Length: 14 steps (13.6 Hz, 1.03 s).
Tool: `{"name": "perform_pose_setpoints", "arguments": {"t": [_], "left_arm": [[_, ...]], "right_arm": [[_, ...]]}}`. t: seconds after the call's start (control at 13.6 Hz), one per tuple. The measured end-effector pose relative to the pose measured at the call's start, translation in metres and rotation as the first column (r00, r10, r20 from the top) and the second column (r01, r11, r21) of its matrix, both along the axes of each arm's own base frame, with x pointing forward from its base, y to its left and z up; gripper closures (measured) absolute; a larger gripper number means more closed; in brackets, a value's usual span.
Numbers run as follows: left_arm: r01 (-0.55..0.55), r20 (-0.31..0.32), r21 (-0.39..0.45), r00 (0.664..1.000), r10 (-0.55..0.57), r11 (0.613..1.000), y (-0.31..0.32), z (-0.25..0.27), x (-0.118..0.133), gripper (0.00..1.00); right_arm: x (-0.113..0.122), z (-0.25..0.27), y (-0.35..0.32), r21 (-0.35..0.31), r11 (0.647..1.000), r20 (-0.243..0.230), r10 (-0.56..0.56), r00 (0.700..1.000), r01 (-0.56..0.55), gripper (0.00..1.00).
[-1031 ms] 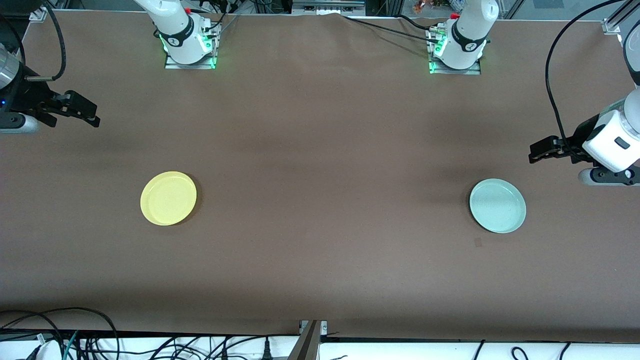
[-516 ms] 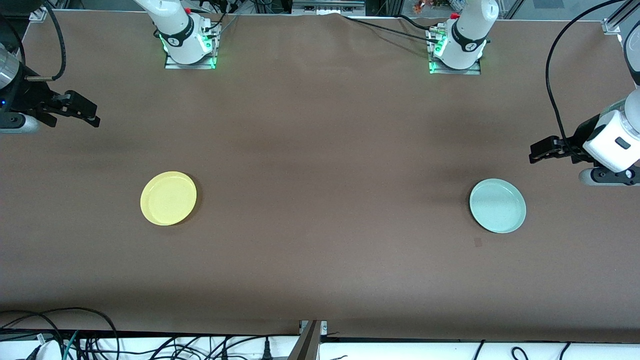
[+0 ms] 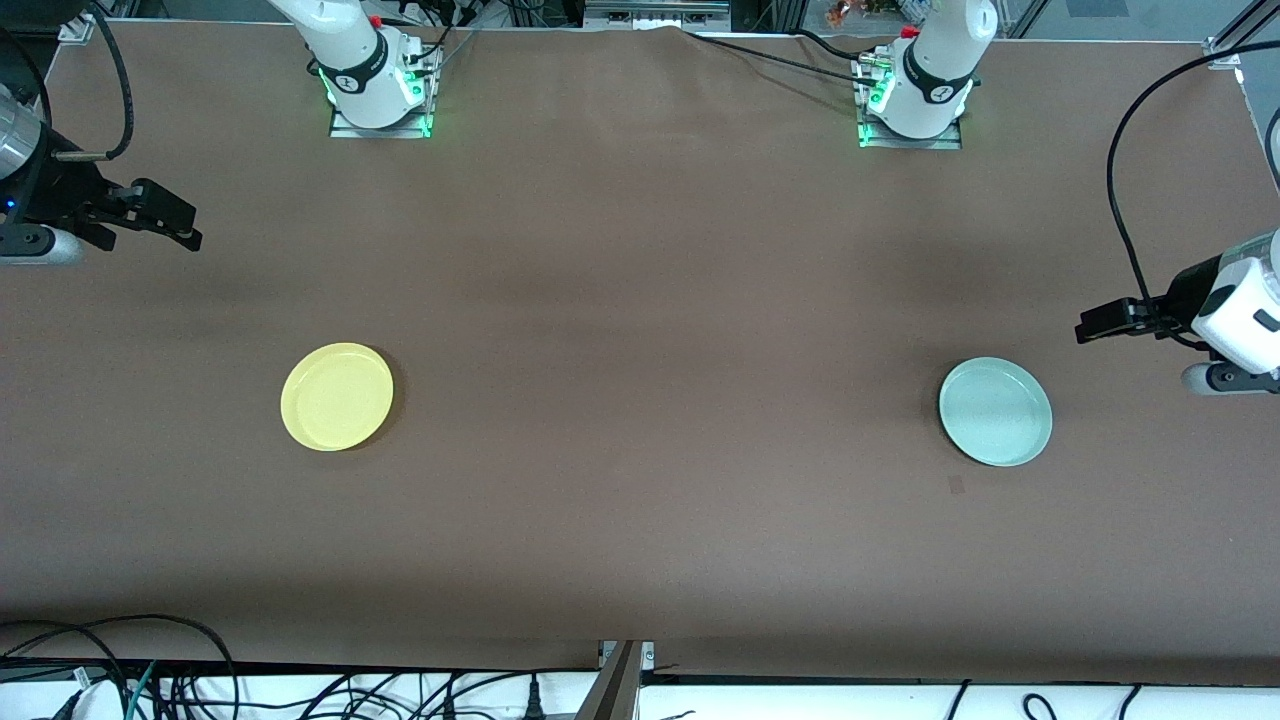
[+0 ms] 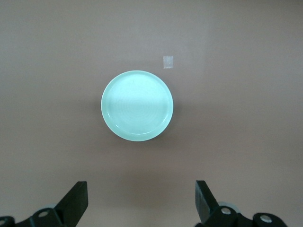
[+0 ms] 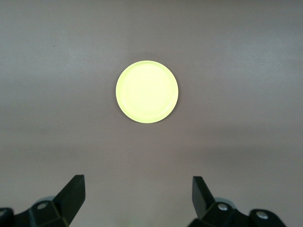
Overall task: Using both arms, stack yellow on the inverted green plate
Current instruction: 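Move the left gripper toward the pale green plate's rim, then lower the left gripper and grasp the green plate's rim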
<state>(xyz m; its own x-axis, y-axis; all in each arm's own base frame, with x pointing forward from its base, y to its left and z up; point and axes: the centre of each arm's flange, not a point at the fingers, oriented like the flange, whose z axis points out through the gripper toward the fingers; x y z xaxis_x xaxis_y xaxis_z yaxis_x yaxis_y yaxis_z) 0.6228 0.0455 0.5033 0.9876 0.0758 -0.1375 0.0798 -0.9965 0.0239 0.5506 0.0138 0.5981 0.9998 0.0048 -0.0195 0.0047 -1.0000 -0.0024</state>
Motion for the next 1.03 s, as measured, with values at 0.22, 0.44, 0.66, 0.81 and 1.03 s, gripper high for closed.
{"name": "perform_pose_setpoints", "arguments": {"t": [0.22,0.44,0.66,0.81,1.03], "left_arm": [[0.003,-0.011,-0.027,1.000,-0.003,1.000,0.020,-0.032,0.007,0.00],[-0.004,-0.017,-0.128,1.000,0.001,0.992,0.067,-0.078,0.011,0.00],[-0.006,-0.024,-0.182,1.000,0.001,0.983,0.105,-0.129,0.014,0.00],[0.012,-0.023,-0.234,1.000,-0.018,0.972,0.118,-0.168,0.017,0.00],[0.033,-0.008,-0.318,0.999,-0.038,0.947,0.147,-0.228,0.014,0.00]], "right_arm": [[0.000,0.000,0.000,0.000,1.000,-0.001,0.000,1.000,0.000,0.00],[0.000,0.000,0.000,0.000,1.000,-0.001,0.001,1.000,-0.001,0.00],[0.000,0.000,0.001,0.000,1.000,-0.001,0.001,1.000,-0.001,0.00],[0.000,0.000,0.001,0.000,1.000,-0.001,0.001,1.000,-0.001,0.00],[-0.001,0.000,0.001,0.000,1.000,-0.005,0.001,1.000,-0.001,0.00]]}}
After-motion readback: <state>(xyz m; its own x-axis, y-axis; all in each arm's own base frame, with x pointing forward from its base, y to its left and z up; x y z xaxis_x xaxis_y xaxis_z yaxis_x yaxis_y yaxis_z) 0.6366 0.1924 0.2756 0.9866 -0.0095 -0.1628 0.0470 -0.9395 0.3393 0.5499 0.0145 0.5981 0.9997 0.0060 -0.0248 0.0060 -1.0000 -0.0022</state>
